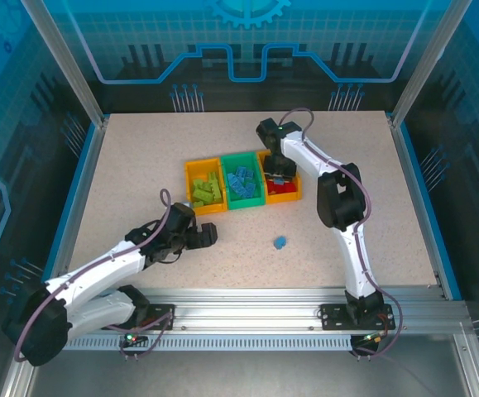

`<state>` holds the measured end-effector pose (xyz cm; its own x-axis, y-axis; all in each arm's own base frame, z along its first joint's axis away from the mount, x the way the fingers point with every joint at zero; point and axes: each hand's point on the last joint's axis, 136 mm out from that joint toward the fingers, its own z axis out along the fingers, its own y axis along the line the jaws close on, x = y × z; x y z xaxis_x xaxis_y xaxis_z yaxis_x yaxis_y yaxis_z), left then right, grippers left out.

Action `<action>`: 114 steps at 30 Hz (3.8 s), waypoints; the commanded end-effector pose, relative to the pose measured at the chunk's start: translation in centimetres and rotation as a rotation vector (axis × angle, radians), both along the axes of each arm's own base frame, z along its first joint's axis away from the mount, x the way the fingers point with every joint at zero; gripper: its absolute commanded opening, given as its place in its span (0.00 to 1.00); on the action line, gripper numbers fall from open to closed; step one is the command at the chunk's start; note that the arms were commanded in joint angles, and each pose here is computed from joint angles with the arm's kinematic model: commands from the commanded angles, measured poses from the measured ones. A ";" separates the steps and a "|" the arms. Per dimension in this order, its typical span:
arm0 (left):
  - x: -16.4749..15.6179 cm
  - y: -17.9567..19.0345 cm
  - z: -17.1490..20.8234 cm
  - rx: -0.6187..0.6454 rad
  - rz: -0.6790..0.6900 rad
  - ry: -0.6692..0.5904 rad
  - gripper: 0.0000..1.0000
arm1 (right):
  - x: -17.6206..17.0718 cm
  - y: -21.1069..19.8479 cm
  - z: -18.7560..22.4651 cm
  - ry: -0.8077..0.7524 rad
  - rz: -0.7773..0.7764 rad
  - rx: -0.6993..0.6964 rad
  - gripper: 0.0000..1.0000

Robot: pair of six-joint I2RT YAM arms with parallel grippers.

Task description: Sort the legos into containers by color

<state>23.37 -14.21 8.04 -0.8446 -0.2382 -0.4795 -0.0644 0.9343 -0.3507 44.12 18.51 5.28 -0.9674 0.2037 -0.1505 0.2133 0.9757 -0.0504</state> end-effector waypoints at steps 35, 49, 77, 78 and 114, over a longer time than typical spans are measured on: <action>-1.3 1.6 -0.7 0.042 0.026 0.017 0.99 | -1.2 11.7 7.4 -0.158 0.365 0.164 0.43; -1.4 1.7 -0.9 0.051 0.024 0.020 0.99 | -2.4 11.5 9.2 -0.195 0.391 0.141 0.78; -1.8 2.2 -0.9 0.050 0.035 0.011 0.99 | -21.5 2.2 -1.9 0.100 0.321 0.050 0.83; -1.8 2.3 -0.9 0.052 0.038 0.010 0.99 | -21.6 2.3 -2.1 0.108 0.323 0.049 0.82; -2.1 3.0 -1.3 0.064 0.065 0.011 0.99 | -8.4 9.7 9.6 -0.230 0.373 0.206 0.28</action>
